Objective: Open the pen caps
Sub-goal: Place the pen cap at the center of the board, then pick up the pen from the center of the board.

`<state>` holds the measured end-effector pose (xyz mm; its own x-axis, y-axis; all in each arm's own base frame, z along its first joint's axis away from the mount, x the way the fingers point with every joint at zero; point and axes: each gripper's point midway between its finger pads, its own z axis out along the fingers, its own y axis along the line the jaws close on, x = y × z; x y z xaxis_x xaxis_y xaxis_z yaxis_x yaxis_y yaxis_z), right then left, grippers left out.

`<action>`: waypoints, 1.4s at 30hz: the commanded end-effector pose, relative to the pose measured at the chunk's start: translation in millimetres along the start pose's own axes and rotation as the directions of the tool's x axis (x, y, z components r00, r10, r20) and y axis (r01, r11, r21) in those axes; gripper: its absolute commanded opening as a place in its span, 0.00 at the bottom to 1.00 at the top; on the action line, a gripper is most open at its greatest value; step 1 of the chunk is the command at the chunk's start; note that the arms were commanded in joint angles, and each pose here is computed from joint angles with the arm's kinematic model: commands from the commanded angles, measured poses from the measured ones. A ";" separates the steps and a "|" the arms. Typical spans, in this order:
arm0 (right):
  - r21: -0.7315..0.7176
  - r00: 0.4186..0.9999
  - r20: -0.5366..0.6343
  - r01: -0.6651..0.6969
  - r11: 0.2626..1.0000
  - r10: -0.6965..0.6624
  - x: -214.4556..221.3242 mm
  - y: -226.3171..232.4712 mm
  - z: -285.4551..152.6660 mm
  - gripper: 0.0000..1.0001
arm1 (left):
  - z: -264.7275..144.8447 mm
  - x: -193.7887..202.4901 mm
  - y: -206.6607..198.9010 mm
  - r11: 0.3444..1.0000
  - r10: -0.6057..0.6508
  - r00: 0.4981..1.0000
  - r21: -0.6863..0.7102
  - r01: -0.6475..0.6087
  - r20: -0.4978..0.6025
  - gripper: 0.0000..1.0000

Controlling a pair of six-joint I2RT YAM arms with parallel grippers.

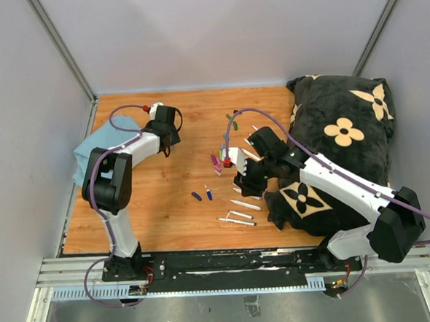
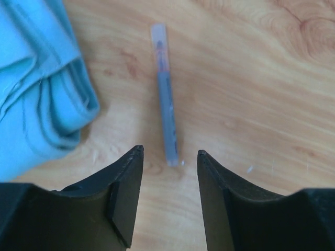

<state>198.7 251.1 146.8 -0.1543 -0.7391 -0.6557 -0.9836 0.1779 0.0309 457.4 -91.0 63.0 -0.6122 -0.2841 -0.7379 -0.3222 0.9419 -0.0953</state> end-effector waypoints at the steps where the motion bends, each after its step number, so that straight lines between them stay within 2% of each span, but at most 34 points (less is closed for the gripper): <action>1: 0.001 1.000 0.012 0.001 1.000 -0.001 0.1 -2.2 -4.2 0.44 | 19.6 -2.0 -5.0 0.999 0.045 0.998 -0.018 -0.046 -0.051 0.50; 5: 0.002 1.000 0.013 -0.001 1.000 0.001 0.2 -3.1 -4.4 0.44 | 34.7 3.2 -1.7 0.995 0.064 0.995 -0.066 -0.069 -0.081 0.49; 8: -0.001 1.000 0.012 -0.003 1.000 0.003 1.0 -2.7 -3.9 0.44 | 40.7 4.6 1.7 0.994 0.064 0.994 -0.087 -0.072 -0.092 0.34; 9: 0.000 1.000 0.012 -0.003 1.000 0.003 1.3 -3.3 -3.9 0.44 | 41.6 4.9 1.6 0.994 0.063 0.993 -0.086 -0.072 -0.095 0.32; 23: -0.006 1.000 0.022 -0.007 1.000 0.007 0.0 -2.7 -5.2 0.44 | 46.9 15.9 8.7 0.995 0.063 0.990 -0.074 -0.073 -0.128 0.30; 25: -0.007 1.000 0.028 -0.007 1.000 0.008 -1.1 -2.4 -6.2 0.44 | 45.6 16.4 8.5 0.995 0.063 0.990 -0.065 -0.072 -0.126 0.13; 27: -0.012 0.999 0.034 -0.009 1.000 0.010 -2.1 -1.7 -7.0 0.45 | 42.9 15.7 7.6 0.996 0.063 0.991 -0.051 -0.070 -0.121 0.03; 30: -0.027 0.998 0.057 -0.016 1.000 0.018 -5.5 1.1 -9.9 0.49 | 34.4 11.6 6.9 0.998 0.052 0.994 -0.027 -0.055 -0.099 0.00; 34: -0.044 0.994 0.100 -0.036 0.998 0.041 -11.4 3.4 -17.8 0.51 | 5.5 -1.8 1.0 0.998 0.009 1.000 0.063 -0.007 -0.028 0.00; 37: -0.048 0.988 0.145 -0.054 0.997 0.060 -16.8 2.0 -26.4 0.53 | -30.7 -20.8 -11.8 0.977 -0.050 0.997 0.208 0.036 0.060 0.00; 42: -0.039 0.960 0.266 -0.078 0.996 0.085 -29.1 -1.8 -50.3 0.54 | -85.5 -2.4 -23.8 0.898 -0.116 0.988 0.436 0.060 0.103 0.00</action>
<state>204.0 242.8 180.3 -0.1916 -0.6209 -0.7601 -0.9754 0.2068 0.0770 417.5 -97.9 84.0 -0.5933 -0.3123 -0.7419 -0.1864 0.9499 -0.2508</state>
